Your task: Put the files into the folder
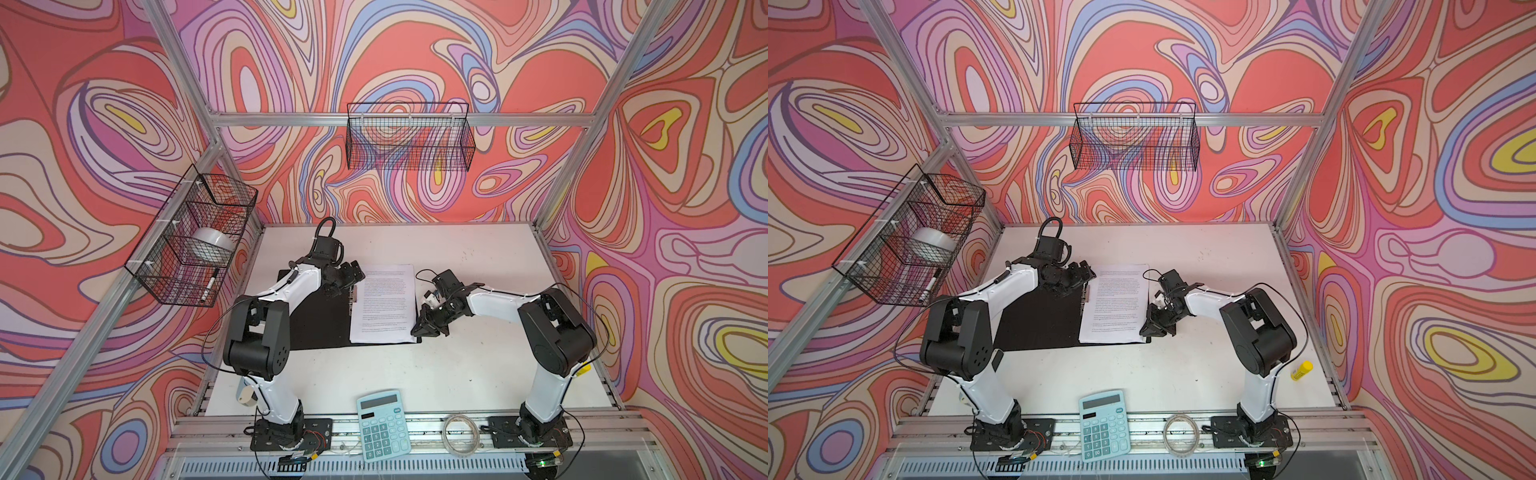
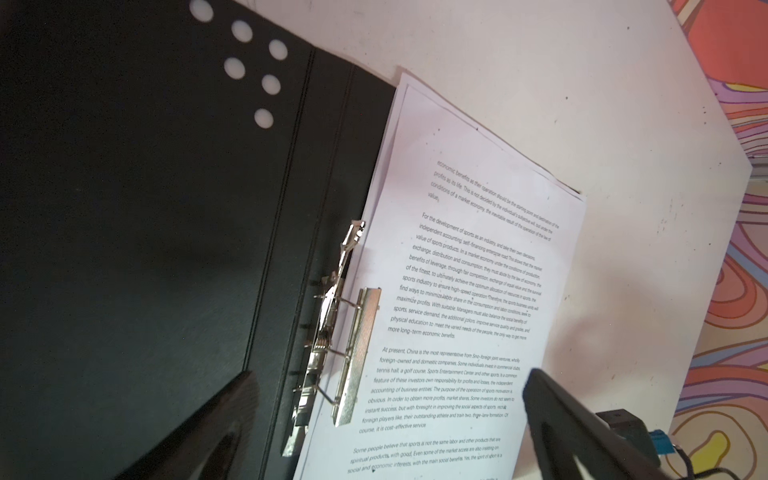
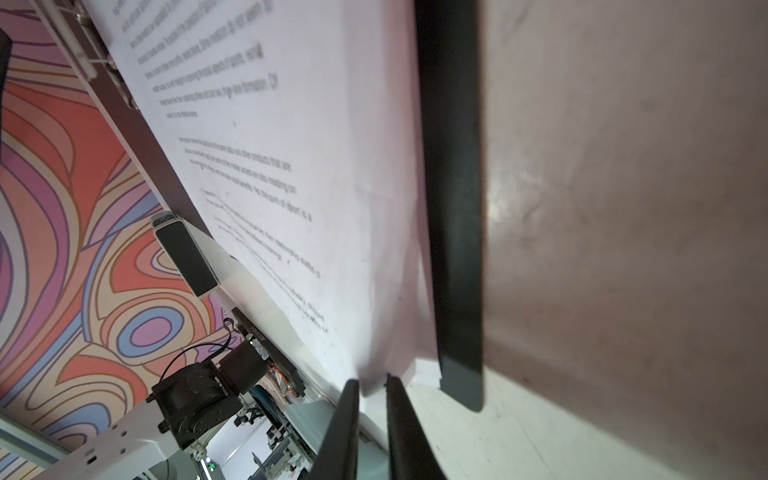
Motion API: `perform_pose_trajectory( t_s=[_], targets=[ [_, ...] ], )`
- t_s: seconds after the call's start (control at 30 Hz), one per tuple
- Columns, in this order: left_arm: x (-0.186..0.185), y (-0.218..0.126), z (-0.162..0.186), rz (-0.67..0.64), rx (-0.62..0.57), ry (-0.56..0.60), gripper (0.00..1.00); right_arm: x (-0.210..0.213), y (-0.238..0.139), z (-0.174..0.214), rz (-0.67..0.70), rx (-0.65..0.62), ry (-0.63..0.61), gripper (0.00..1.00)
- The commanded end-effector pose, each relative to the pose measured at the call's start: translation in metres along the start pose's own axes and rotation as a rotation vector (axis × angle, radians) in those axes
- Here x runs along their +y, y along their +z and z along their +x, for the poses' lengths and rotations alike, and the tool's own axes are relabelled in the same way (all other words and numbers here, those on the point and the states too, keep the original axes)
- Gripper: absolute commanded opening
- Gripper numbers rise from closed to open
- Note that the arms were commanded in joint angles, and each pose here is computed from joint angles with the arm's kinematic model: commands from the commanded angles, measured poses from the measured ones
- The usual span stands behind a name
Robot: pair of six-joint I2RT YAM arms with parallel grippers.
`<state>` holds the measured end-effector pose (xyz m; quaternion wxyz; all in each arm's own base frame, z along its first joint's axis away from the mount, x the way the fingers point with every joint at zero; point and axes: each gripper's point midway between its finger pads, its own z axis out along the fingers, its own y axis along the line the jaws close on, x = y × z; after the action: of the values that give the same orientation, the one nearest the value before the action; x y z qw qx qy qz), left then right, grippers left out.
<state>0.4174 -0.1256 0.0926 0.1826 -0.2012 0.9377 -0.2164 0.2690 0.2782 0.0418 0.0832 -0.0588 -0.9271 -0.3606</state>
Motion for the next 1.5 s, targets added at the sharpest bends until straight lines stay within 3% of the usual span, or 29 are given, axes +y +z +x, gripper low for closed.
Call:
perform_pose_trajectory(
  t_s=[0.0, 0.23, 0.53, 1.2, 1.33, 1.47],
  targets=[
    [-0.003, -0.013, -0.003, -0.005, -0.032, 0.004, 1.00, 0.000, -0.012, 0.008, 0.074, -0.007, -0.045, 0.14],
    [-0.006, -0.018, -0.009, -0.006, -0.049, 0.015, 1.00, 0.017, -0.023, 0.026, 0.079, 0.016, -0.119, 0.14],
    [-0.007, -0.021, -0.010, -0.008, -0.058, 0.028, 1.00, 0.015, 0.011, 0.050, 0.141, 0.115, -0.175, 0.13],
    [-0.009, -0.024, -0.010, 0.001, -0.065, 0.028, 1.00, -0.001, 0.036, 0.022, 0.292, 0.079, -0.182, 0.14],
    [-0.009, -0.025, -0.011, 0.004, -0.068, 0.028, 1.00, 0.000, 0.031, 0.027, 0.292, 0.086, -0.188, 0.14],
    [-0.011, -0.031, -0.013, 0.004, -0.083, 0.044, 1.00, 0.027, 0.013, 0.036, 0.224, 0.093, -0.255, 0.14]
  ],
)
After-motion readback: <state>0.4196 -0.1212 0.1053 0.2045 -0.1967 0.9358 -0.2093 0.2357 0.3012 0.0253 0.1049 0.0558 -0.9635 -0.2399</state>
